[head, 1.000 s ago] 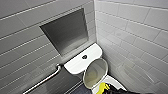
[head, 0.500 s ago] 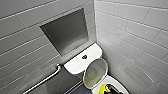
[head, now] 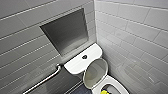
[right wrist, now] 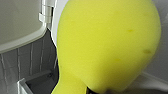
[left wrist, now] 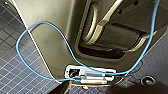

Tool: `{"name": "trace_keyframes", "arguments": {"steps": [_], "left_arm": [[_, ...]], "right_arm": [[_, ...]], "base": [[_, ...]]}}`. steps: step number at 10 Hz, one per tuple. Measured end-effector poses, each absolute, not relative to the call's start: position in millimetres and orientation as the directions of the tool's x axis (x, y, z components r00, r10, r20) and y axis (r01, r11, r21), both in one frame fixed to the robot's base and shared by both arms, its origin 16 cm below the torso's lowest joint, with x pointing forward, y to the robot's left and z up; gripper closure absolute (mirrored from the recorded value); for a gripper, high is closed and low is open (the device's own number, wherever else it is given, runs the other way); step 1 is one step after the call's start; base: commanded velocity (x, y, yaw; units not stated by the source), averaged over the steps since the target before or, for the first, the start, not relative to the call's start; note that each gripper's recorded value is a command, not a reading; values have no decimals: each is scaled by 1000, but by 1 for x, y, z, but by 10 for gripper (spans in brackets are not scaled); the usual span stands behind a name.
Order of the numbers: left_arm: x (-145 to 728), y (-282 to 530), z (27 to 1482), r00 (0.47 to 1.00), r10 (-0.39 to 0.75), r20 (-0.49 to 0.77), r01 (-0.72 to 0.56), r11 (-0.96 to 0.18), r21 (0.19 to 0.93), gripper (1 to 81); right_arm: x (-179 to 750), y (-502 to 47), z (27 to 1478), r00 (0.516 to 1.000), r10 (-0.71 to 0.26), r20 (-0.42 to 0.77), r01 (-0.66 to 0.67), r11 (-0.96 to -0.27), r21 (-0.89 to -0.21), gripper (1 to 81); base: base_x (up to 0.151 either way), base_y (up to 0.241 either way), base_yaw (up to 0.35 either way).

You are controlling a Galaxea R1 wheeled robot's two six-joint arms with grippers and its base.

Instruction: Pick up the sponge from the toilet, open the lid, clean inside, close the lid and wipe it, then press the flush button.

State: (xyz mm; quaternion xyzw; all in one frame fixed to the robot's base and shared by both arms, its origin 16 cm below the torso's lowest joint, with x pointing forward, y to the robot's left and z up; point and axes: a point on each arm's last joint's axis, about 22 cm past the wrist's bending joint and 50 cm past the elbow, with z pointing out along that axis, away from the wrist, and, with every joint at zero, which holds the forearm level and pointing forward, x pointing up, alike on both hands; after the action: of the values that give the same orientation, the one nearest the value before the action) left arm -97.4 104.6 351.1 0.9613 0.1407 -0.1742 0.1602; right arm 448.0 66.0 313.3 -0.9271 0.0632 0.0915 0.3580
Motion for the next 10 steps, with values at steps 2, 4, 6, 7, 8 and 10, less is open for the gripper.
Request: {"name": "trace_keyframes", "arguments": {"steps": [2, 4, 6, 7, 8, 10], "left_arm": [[-97, 105, 351, 900, 215, -380, 326, -909, 259, 10], [-98, 105, 351, 900, 215, -380, 326, -909, 259, 10], [-97, 105, 351, 900, 215, -380, 326, -909, 259, 10], [-98, 105, 351, 900, 214, -380, 326, -909, 259, 10], [-97, 105, 351, 900, 215, -380, 326, -909, 259, 10], [-97, 105, 351, 900, 216, -380, 327, -909, 258, 10]], "right_arm": [[427, 21, 308, 980, -28, -196, -151, -741, -654, 811], [411, 1, 306, 982, -32, -185, -149, -733, -664, 811], [401, -24, 304, 981, -47, -186, -160, -733, -661, 811], [399, -43, 304, 981, -55, -186, -166, -737, -655, 811], [399, -67, 305, 981, -68, -183, -172, -742, -647, 811], [400, -120, 308, 980, -104, -169, -188, -753, -631, 811]], "base": [[0, 0, 0], [0, 0, 0], [0, 0, 0], [0, 0, 0], [0, 0, 0], [0, 0, 0]]}}
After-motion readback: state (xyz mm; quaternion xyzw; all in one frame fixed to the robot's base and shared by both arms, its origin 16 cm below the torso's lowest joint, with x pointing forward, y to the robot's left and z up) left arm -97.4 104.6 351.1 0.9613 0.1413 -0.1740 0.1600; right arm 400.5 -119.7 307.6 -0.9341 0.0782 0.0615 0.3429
